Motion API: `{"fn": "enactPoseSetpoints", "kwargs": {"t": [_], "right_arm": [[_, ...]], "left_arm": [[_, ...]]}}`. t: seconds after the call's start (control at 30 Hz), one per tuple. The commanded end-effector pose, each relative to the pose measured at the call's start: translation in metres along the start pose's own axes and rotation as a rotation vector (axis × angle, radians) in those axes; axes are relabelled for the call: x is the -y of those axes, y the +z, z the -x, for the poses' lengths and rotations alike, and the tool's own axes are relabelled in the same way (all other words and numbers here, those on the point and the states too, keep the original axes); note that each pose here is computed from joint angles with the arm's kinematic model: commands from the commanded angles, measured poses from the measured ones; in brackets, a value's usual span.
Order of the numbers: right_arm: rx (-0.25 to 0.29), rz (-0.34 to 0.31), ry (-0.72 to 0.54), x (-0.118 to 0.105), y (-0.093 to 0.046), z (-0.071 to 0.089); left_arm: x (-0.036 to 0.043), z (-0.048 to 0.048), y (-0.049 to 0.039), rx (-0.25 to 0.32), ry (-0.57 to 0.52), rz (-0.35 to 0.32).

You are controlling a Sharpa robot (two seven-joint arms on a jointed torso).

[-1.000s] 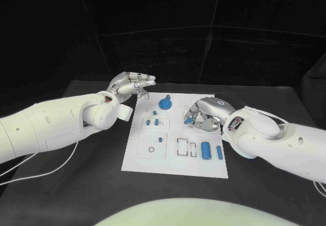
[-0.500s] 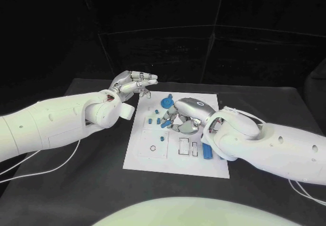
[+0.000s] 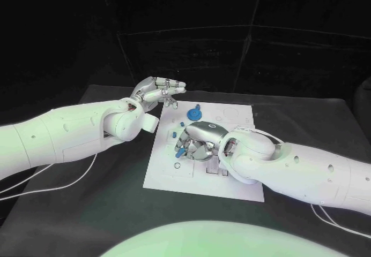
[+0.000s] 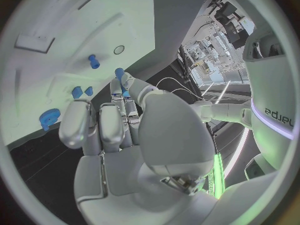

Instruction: Assemble the parts on the task board

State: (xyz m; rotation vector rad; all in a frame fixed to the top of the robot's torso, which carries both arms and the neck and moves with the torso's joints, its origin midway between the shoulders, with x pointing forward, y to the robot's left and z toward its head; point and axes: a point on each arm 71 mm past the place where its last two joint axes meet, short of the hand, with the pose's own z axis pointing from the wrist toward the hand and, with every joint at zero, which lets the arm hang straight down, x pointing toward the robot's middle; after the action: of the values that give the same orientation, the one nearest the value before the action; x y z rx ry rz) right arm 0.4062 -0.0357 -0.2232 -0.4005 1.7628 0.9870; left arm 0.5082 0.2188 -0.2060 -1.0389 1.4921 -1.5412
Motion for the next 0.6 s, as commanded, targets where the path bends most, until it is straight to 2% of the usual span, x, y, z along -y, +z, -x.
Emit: {"fn": "enactPoseSetpoints", "kwargs": {"t": [0.03, 0.27, 0.6], "right_arm": [[-0.066, 0.007, -0.01, -0.001, 0.003, -0.006], [-0.107, 0.004, -0.024, -0.002, 0.007, -0.014], [-0.124, 0.004, -0.032, -0.002, 0.009, -0.019]], "left_arm": [[0.0013, -0.0018, 0.0007, -0.011, -0.007, -0.005], [0.0013, -0.0025, 0.0011, -0.012, -0.008, -0.006], [0.0012, -0.0027, 0.0016, -0.013, -0.008, -0.005]]}}
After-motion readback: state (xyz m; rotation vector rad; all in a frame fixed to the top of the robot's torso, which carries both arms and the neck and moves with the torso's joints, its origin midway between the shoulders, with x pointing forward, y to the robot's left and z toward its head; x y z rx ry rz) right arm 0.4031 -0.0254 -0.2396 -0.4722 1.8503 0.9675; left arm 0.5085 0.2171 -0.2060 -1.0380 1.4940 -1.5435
